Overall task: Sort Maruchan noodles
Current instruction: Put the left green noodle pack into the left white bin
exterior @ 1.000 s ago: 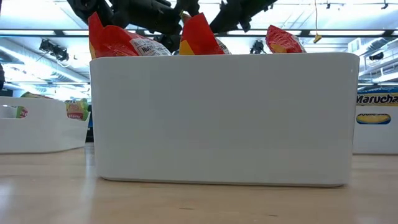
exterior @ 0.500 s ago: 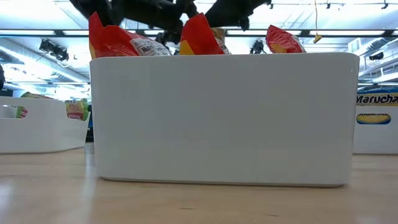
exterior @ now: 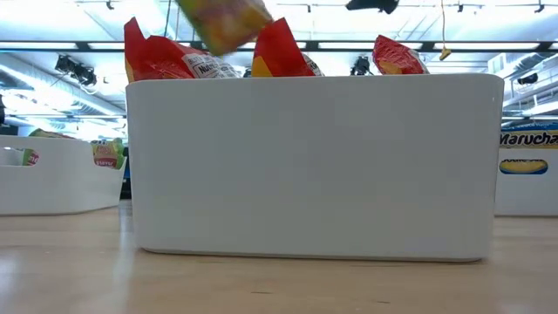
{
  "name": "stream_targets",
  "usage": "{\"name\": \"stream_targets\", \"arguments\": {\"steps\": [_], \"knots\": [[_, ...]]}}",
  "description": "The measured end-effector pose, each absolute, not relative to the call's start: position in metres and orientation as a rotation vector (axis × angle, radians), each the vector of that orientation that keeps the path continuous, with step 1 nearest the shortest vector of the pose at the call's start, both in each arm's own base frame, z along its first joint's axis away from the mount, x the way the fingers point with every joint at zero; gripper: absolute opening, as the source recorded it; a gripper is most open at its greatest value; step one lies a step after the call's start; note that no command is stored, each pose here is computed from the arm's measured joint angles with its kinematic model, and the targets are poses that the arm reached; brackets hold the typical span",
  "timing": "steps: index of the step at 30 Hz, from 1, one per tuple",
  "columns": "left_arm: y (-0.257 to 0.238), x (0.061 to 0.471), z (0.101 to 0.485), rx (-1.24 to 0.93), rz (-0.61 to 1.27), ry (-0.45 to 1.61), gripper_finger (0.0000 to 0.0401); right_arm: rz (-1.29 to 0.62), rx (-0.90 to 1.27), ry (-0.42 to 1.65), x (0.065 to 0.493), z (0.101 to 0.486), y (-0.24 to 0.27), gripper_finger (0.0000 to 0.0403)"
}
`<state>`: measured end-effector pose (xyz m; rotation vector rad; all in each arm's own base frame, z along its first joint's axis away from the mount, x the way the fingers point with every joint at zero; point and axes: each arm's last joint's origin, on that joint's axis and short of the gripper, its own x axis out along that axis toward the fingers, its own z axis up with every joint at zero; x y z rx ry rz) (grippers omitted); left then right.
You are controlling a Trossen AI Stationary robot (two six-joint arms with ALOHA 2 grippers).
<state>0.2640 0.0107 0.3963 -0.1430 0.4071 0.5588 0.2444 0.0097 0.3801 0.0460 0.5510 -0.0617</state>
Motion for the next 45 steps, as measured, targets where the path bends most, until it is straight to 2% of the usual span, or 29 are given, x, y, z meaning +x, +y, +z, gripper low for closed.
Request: {"name": "stream_targets", "arguments": {"steps": [3, 6, 10, 13, 16, 23, 30, 40, 45], "knots": [[0.0, 0.244, 0.404, -0.219, 0.415, 0.633, 0.0141, -0.111, 0.048, 0.587, 0.234, 0.38, 0.007, 0.0316], [-0.01, 0.225, 0.395, -0.329, 0.329, 0.878, 0.0142, -0.148, 0.042, 0.601, 0.231, 0.38, 0.004, 0.0311], [-0.023, 0.2, 0.373, -0.349, 0.374, 1.205, 0.0142, -0.163, 0.045, 0.587, 0.235, 0.38, 0.001, 0.0309], [-0.032, 0.194, 0.351, -0.296, 0.397, 1.33, 0.0143, -0.169, 0.047, 0.58, 0.241, 0.378, 0.0, 0.0309], [-0.039, 0.195, 0.328, -0.239, 0.439, 1.356, 0.0143, -0.17, 0.048, 0.578, 0.246, 0.376, -0.001, 0.0309], [-0.052, 0.206, 0.276, -0.141, 0.468, 1.261, 0.0143, -0.132, 0.096, 0.644, 0.248, 0.368, 0.001, 0.0308], [-0.057, 0.189, 0.247, -0.057, 0.522, 1.368, 0.0143, -0.111, 0.196, 0.751, 0.241, 0.36, 0.007, 0.0307], [-0.074, 0.193, 0.214, -0.2, 0.353, 1.324, 0.0144, -0.103, 0.19, 0.776, 0.24, 0.359, 0.009, 0.0307], [-0.083, 0.194, 0.21, -0.216, 0.292, 1.293, 0.0144, -0.123, 0.194, 0.771, 0.24, 0.359, 0.004, 0.0307]]}}
